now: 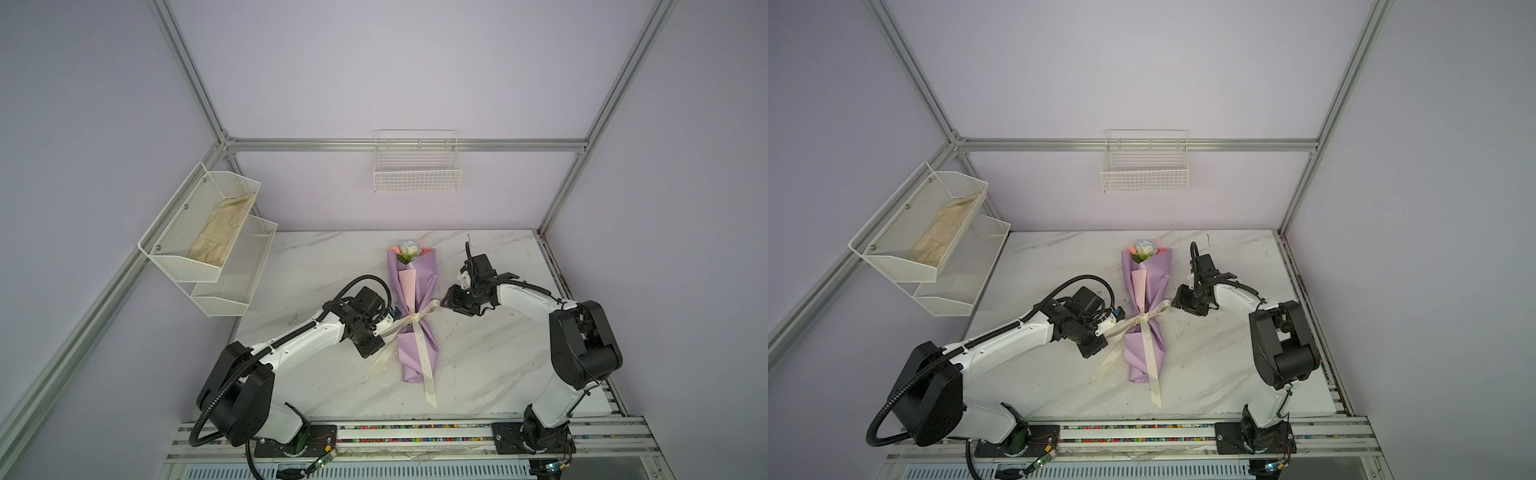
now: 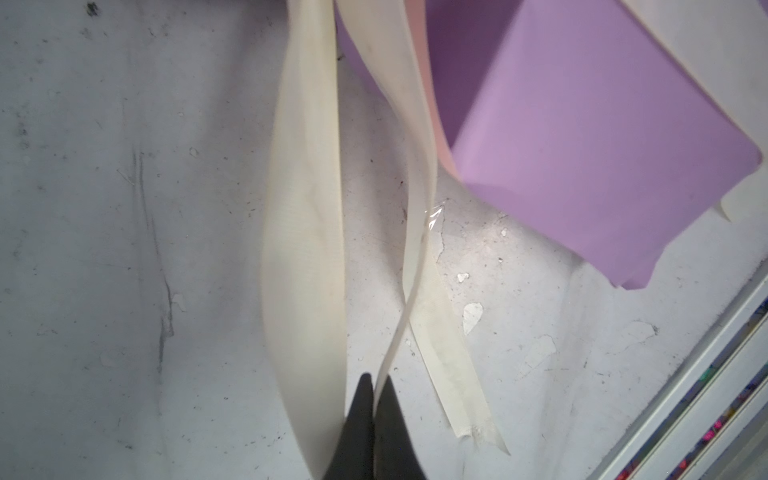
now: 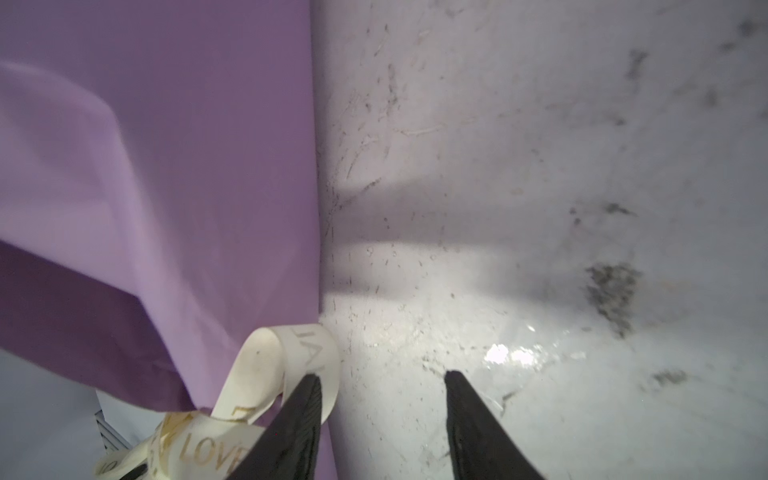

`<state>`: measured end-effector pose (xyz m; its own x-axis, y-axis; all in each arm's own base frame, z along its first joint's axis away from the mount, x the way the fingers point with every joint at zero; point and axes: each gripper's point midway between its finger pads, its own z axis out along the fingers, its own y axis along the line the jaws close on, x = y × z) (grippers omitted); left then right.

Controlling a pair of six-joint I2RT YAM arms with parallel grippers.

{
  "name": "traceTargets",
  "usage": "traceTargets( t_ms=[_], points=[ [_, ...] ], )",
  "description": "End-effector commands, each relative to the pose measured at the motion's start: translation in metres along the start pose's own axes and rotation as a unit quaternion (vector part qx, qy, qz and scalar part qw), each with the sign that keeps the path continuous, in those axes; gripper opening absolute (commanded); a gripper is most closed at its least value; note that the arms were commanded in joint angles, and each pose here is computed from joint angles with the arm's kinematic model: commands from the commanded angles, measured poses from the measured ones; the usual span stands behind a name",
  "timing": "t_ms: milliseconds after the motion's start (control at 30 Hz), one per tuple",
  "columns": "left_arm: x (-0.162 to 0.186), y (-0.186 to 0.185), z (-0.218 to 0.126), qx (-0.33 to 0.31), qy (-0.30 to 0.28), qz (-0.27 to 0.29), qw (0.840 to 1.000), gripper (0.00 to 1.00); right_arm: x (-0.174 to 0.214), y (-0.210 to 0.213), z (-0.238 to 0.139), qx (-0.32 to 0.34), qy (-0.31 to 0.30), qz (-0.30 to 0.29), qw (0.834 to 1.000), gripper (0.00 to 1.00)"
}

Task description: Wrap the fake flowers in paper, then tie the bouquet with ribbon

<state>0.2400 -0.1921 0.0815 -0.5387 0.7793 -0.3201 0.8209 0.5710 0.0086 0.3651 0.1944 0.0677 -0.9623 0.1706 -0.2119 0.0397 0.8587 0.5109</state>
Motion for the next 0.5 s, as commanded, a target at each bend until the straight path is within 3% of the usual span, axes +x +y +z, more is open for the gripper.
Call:
traceTargets(
  t_ms=[0, 167, 267, 400, 467],
  points=[
    [-0.031, 0.007, -0.025, -0.009, -0.052, -0.001, 0.999, 0.0, -0.02, 0.036, -0.007, -0.07, -0.023, -0.066, 0.995, 0.51],
    [-0.032, 0.006, -0.025, -0.007, -0.053, -0.001, 0.999, 0.0, -0.02, 0.028, -0.002, -0.046, -0.011, -0.066, 0.997, 0.51],
    [-0.031, 0.006, -0.024, -0.007, -0.052, -0.001, 0.999, 0.0, -0.019, 0.042, -0.008, -0.083, -0.016, -0.07, 0.994, 0.51],
    [-0.032, 0.006, -0.022, -0.005, -0.05, 0.001, 0.999, 0.0, -0.005, 0.029, 0.011, -0.064, 0.037, -0.079, 0.994, 0.52],
    [-0.031, 0.005, -0.021, -0.003, -0.049, 0.0, 0.999, 0.0, 0.001, 0.023, 0.017, -0.054, 0.05, -0.083, 0.994, 0.45]
  ],
)
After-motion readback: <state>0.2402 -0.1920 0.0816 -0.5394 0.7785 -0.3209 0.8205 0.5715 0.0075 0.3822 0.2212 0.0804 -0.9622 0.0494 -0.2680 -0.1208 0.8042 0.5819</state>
